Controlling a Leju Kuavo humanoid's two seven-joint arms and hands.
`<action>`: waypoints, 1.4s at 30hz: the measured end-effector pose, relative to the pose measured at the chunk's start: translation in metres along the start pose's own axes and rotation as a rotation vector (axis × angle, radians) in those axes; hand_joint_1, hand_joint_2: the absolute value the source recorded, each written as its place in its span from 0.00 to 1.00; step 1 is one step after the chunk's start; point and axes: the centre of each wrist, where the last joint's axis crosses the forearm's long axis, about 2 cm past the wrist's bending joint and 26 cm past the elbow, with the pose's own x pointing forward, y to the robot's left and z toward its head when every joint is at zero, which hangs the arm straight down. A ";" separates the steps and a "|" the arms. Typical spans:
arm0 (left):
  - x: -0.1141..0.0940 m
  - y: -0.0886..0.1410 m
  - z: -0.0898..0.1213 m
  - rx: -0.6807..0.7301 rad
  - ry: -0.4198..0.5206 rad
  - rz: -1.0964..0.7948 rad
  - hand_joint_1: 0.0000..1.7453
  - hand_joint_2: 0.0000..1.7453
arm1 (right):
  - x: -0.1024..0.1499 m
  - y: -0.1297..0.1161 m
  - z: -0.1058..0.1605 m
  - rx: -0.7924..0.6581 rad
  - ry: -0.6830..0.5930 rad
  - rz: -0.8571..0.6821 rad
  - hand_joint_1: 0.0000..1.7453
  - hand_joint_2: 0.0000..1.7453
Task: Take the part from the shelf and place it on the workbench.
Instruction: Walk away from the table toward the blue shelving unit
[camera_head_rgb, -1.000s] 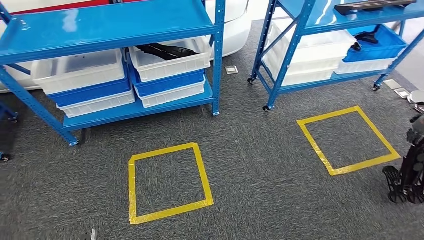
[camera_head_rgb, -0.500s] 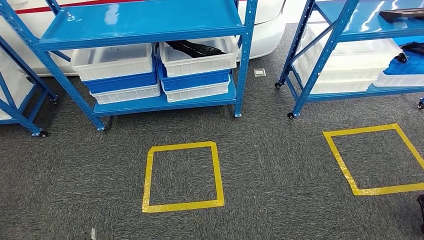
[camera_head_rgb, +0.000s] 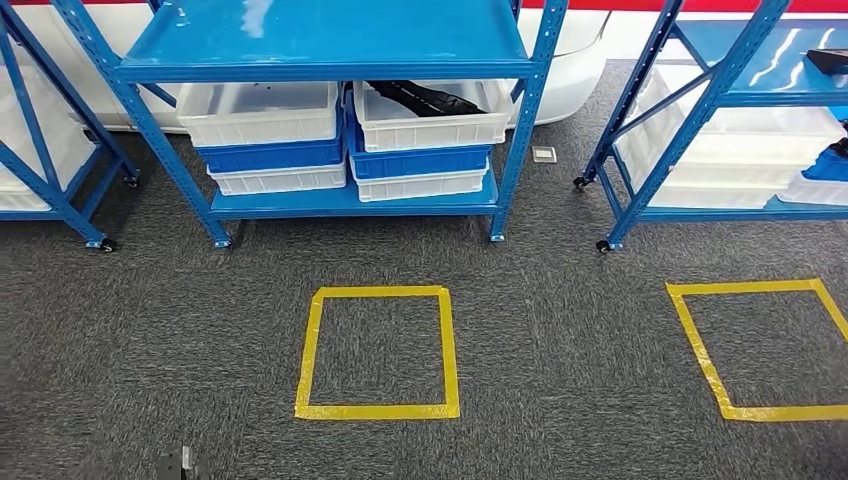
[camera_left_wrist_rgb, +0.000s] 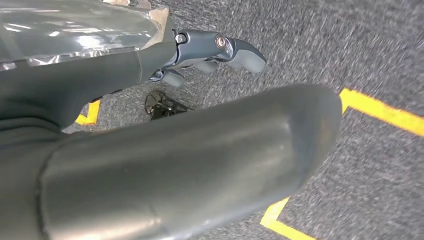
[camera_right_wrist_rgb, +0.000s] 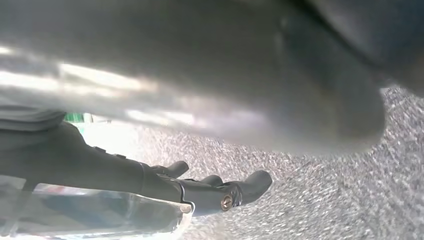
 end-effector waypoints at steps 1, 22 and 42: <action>0.000 0.000 0.000 0.001 -0.003 0.002 0.00 0.00 | -0.001 0.000 0.000 0.001 0.001 0.002 0.00 0.00; -0.004 0.003 0.002 0.021 -0.019 0.020 0.00 0.00 | 0.006 -0.002 0.000 0.008 -0.011 0.019 0.00 0.00; -0.005 -0.001 0.002 0.016 -0.024 0.020 0.00 0.00 | 0.002 -0.003 0.000 0.008 -0.005 0.010 0.00 0.00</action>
